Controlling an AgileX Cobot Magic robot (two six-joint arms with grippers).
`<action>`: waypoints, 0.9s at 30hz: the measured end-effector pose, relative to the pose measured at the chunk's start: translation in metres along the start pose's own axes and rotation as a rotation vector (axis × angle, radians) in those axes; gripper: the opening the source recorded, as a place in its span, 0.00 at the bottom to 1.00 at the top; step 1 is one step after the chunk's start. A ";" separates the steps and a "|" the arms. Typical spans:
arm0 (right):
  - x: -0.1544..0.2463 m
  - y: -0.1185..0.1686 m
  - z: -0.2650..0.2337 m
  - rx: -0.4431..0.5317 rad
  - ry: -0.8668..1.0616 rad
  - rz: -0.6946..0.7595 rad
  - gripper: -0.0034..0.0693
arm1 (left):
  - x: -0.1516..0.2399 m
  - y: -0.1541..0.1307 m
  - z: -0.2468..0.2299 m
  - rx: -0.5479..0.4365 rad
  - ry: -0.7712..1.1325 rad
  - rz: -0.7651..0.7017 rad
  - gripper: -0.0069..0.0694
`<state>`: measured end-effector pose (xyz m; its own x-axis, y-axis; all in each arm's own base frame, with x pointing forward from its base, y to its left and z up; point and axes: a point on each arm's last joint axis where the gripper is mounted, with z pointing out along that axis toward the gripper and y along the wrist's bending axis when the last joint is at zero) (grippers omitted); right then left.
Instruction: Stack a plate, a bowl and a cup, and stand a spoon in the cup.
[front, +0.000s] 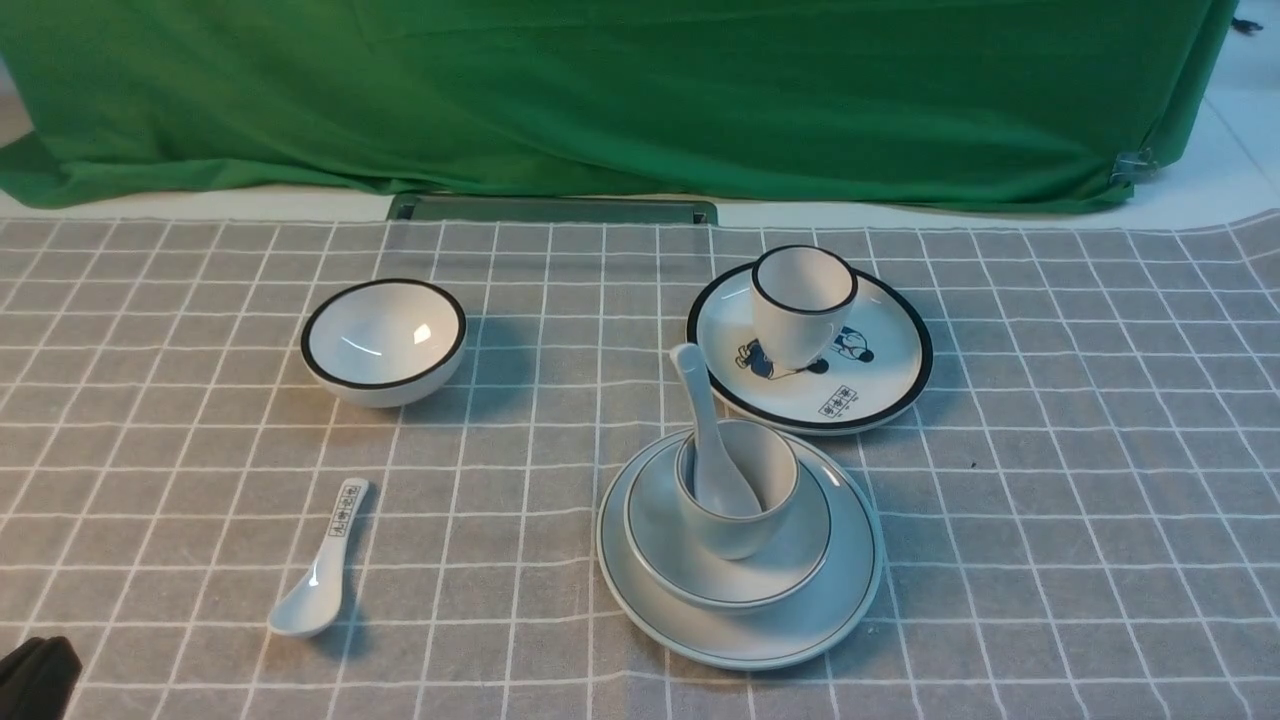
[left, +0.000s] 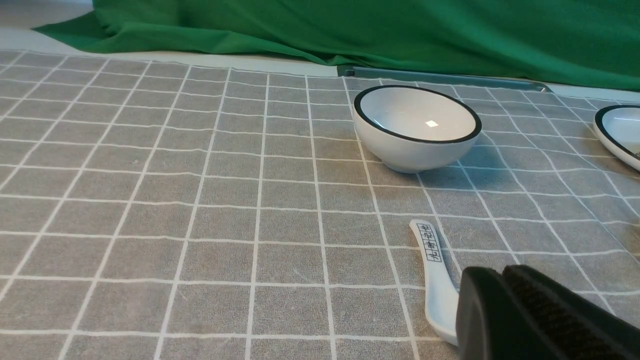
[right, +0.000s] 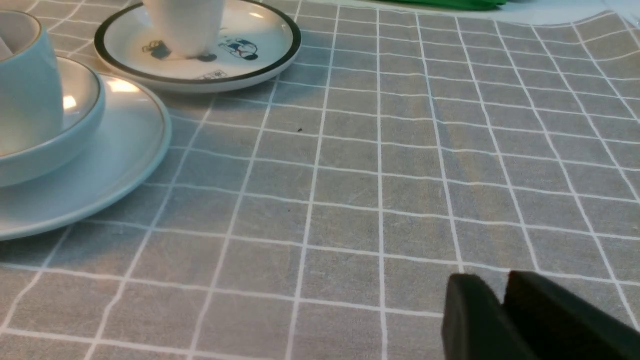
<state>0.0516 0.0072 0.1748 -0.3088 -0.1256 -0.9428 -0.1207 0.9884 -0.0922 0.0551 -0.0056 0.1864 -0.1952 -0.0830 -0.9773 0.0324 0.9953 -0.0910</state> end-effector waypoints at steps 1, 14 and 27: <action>0.000 0.000 0.000 0.000 0.000 0.000 0.25 | 0.000 0.000 0.000 0.000 0.000 0.000 0.11; 0.000 0.000 0.000 0.000 0.000 0.000 0.29 | 0.000 0.000 0.000 0.000 0.000 0.000 0.11; 0.000 0.000 0.000 0.000 0.000 0.000 0.32 | 0.000 0.000 0.000 0.000 0.000 0.000 0.11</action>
<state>0.0516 0.0072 0.1748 -0.3088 -0.1256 -0.9428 -0.1207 0.9884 -0.0922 0.0551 -0.0056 0.1864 -0.1951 -0.0826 -0.9773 0.0325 0.9954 -0.0906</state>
